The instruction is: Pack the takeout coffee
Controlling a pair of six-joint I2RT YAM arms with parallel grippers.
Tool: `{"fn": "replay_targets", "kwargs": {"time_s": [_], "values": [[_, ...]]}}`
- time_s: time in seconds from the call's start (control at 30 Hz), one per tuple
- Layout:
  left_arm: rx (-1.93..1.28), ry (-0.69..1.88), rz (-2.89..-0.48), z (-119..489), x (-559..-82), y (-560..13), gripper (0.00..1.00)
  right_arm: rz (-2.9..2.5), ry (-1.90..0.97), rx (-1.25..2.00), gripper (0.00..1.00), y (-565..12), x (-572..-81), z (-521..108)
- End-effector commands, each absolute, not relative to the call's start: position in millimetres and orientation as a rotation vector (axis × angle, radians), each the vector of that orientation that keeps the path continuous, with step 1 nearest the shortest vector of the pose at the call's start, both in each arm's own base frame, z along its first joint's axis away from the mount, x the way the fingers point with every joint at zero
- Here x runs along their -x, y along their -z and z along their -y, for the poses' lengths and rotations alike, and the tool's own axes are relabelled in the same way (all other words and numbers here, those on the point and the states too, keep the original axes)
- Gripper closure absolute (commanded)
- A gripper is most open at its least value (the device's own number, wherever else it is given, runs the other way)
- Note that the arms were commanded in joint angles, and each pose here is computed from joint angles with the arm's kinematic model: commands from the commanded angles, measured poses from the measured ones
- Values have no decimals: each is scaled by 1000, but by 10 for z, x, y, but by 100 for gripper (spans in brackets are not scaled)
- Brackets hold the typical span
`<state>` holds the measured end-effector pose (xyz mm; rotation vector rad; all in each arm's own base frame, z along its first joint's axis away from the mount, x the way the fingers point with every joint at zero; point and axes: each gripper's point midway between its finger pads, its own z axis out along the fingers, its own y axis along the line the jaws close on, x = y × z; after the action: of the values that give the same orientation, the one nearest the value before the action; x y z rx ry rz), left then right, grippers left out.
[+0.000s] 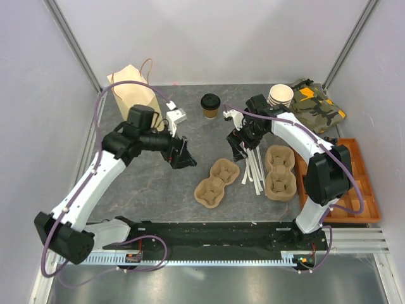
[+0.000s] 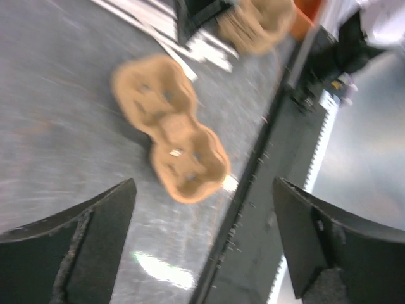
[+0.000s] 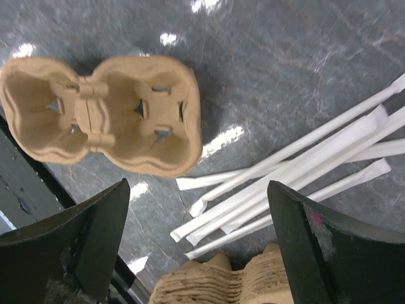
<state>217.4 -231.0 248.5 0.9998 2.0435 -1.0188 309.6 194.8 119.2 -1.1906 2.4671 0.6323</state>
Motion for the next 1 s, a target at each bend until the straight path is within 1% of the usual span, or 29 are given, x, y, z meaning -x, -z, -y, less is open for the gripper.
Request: {"fn": "replay_targets", "kwargs": {"time_s": [0.0, 0.03, 0.1, 0.13, 0.27, 0.3, 0.33, 0.4, 0.5, 0.6, 0.67, 0.7, 0.87, 0.9, 0.97], "values": [[-909, 815, -1945, 2075, -2436, -2940, 1, -2384, -625, 1116, 2, -1454, -3354, -2125], [-907, 782, -1906, 1993, -2523, -3082, 0, -2381, -624, 1115, 2, -1466, -3369, -2143], [-876, 735, -1940, 1900, -2660, -3098, 0, -2387, -627, 1124, 2, -1480, -3386, -2170], [-860, 673, -1909, 1785, -2799, -3254, 0, -2388, -626, 1128, 2, -1483, -3389, -2181], [-762, 468, -1923, 1338, -3314, -3442, 0, -2380, -636, 1117, 2, -1540, -3426, -2231], [-777, 425, -1885, 1255, -3381, -3616, 0, -2375, -639, 1116, 2, -1556, -3435, -2241], [-768, 397, -1914, 1156, -3518, -3566, 1, -2375, -641, 1110, 2, -1580, -3434, -2238], [-808, 300, -1903, 1039, -3633, -3630, 2, -2360, -640, 1103, 2, -1639, -3457, -2257], [-827, 220, -1936, 891, -3845, -3495, 5, -2351, -640, 1097, 2, -1686, -3485, -2272], [-845, 190, -1978, 814, -3977, -3330, 11, -2352, -631, 1086, 2, -1708, -3508, -2271], [-846, 179, -2016, 776, -4045, -3209, 17, -2347, -625, 1082, 2, -1735, -3511, -2265], [-849, 181, -2032, 766, -4049, -3160, 21, -2346, -622, 1078, 2, -1751, -3510, -2255], [-853, 180, -2081, 742, -4094, -2967, 29, -2334, -614, 1073, 2, -1809, -3519, -2252], [-852, 178, -2090, 734, -4096, -2939, 34, -2337, -616, 1074, 2, -1806, -3512, -2256], [-867, 196, -2097, 754, -4093, -2872, 39, -2332, -617, 1070, 2, -1826, -3528, -2259]]}}
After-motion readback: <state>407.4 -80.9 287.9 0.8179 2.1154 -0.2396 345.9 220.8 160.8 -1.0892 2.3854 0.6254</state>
